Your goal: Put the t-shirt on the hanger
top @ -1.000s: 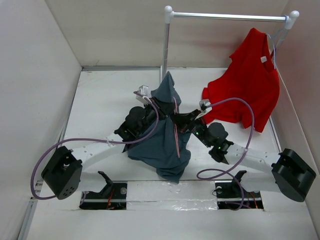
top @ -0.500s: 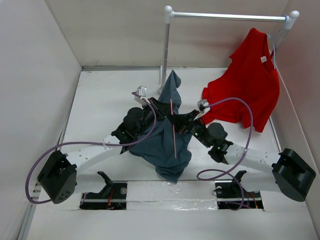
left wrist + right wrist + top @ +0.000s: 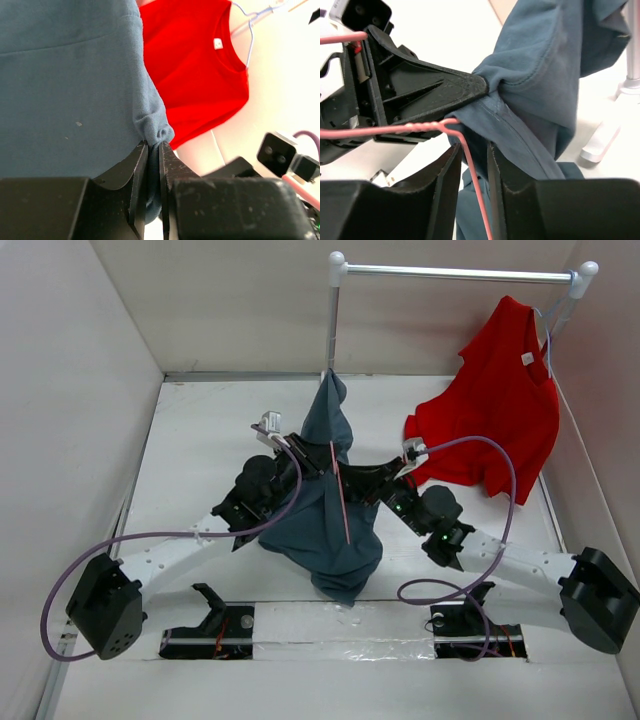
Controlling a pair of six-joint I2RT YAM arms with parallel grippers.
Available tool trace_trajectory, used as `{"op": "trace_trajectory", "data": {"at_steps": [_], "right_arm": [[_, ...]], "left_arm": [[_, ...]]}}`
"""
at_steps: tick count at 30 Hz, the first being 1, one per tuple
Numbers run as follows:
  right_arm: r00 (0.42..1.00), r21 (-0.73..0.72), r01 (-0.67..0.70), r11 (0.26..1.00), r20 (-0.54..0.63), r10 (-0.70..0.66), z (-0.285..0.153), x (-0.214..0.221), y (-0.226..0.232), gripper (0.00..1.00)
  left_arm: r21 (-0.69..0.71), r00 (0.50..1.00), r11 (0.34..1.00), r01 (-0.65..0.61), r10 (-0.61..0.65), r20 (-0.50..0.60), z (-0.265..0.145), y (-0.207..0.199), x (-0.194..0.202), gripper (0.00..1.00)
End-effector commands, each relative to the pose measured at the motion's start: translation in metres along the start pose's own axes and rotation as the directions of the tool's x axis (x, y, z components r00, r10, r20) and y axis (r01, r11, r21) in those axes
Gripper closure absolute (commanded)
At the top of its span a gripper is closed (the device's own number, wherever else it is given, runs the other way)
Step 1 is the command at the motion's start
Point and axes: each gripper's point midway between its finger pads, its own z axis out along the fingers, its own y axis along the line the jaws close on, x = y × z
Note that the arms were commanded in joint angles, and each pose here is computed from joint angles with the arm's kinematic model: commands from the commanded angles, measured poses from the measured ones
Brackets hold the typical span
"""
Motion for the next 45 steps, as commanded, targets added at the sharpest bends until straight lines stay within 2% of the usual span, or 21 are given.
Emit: {"op": "trace_trajectory", "data": {"at_steps": [1, 3, 5, 10, 14, 15, 16, 19, 24, 27, 28, 31, 36, 41, 45], "right_arm": [[0.998, 0.031, 0.010, 0.999, 0.057, -0.012, -0.001, -0.021, -0.002, 0.72], [0.998, 0.032, 0.012, 0.999, 0.056, -0.014, -0.002, -0.021, -0.002, 0.78], [0.998, 0.031, 0.012, 0.999, 0.054, -0.014, 0.000, -0.021, -0.002, 0.78], [1.000, -0.006, 0.021, 1.000, 0.007, -0.021, 0.001, -0.010, 0.003, 0.62], [0.999, 0.029, 0.038, 0.999, 0.012, -0.039, -0.008, -0.018, -0.001, 0.58], [0.999, 0.054, 0.046, 0.997, 0.017, -0.047, -0.010, -0.021, -0.005, 0.60], [0.999, 0.082, 0.053, 0.995, -0.008, -0.053, -0.014, -0.016, -0.011, 0.67], [0.997, 0.110, 0.071, 0.991, -0.047, -0.066, -0.026, -0.011, -0.017, 1.00], [0.997, 0.123, 0.035, 0.992, -0.070, -0.027, -0.052, 0.006, -0.028, 1.00], [0.994, 0.137, 0.006, 0.991, -0.106, 0.009, -0.066, 0.027, -0.037, 0.70], [0.993, 0.130, -0.001, 0.992, -0.118, 0.017, -0.069, 0.033, -0.038, 0.53], [0.987, 0.145, -0.029, 0.989, -0.153, 0.052, -0.078, 0.051, -0.047, 0.37], [0.981, 0.176, -0.093, 0.980, -0.155, 0.121, -0.091, 0.069, -0.059, 0.35], [0.975, 0.179, -0.094, 0.979, -0.184, 0.127, -0.085, 0.082, -0.062, 0.37], [0.956, 0.176, -0.075, 0.982, -0.267, 0.121, -0.072, 0.107, -0.066, 0.39]], "left_arm": [[0.080, 0.998, 0.997, 0.004, -0.010, 0.067, -0.006, -0.023, -0.025, 1.00], [0.086, 0.998, 0.996, 0.012, -0.018, 0.068, -0.008, -0.022, -0.024, 1.00], [0.092, 0.998, 0.996, 0.021, -0.026, 0.060, -0.006, -0.022, -0.021, 1.00], [0.092, 0.998, 0.995, 0.024, -0.029, 0.060, -0.006, -0.023, -0.022, 1.00], [0.079, 0.997, 0.997, 0.017, -0.022, 0.070, -0.006, -0.022, -0.025, 1.00], [0.075, 0.997, 0.997, 0.014, -0.019, 0.072, -0.006, -0.022, -0.026, 1.00], [0.075, 0.997, 0.997, 0.014, -0.019, 0.075, -0.007, -0.022, -0.027, 1.00], [0.063, 0.995, 0.998, 0.013, -0.019, 0.093, -0.012, -0.022, -0.032, 1.00], [0.058, 0.995, 0.998, 0.004, -0.010, 0.104, -0.014, -0.023, -0.041, 1.00], [0.057, 0.995, 0.998, 0.008, -0.014, 0.101, -0.015, -0.022, -0.040, 1.00], [0.061, 0.995, 0.998, 0.009, -0.015, 0.098, -0.015, -0.023, -0.040, 1.00], [0.066, 0.995, 0.998, 0.009, -0.016, 0.095, -0.015, -0.023, -0.041, 1.00], [0.070, 0.995, 0.997, 0.008, -0.015, 0.097, -0.014, -0.024, -0.043, 1.00], [0.081, 0.996, 0.997, 0.017, -0.024, 0.090, -0.014, -0.026, -0.042, 1.00], [0.099, 0.996, 0.995, 0.025, -0.034, 0.085, -0.014, -0.030, -0.042, 1.00]]}}
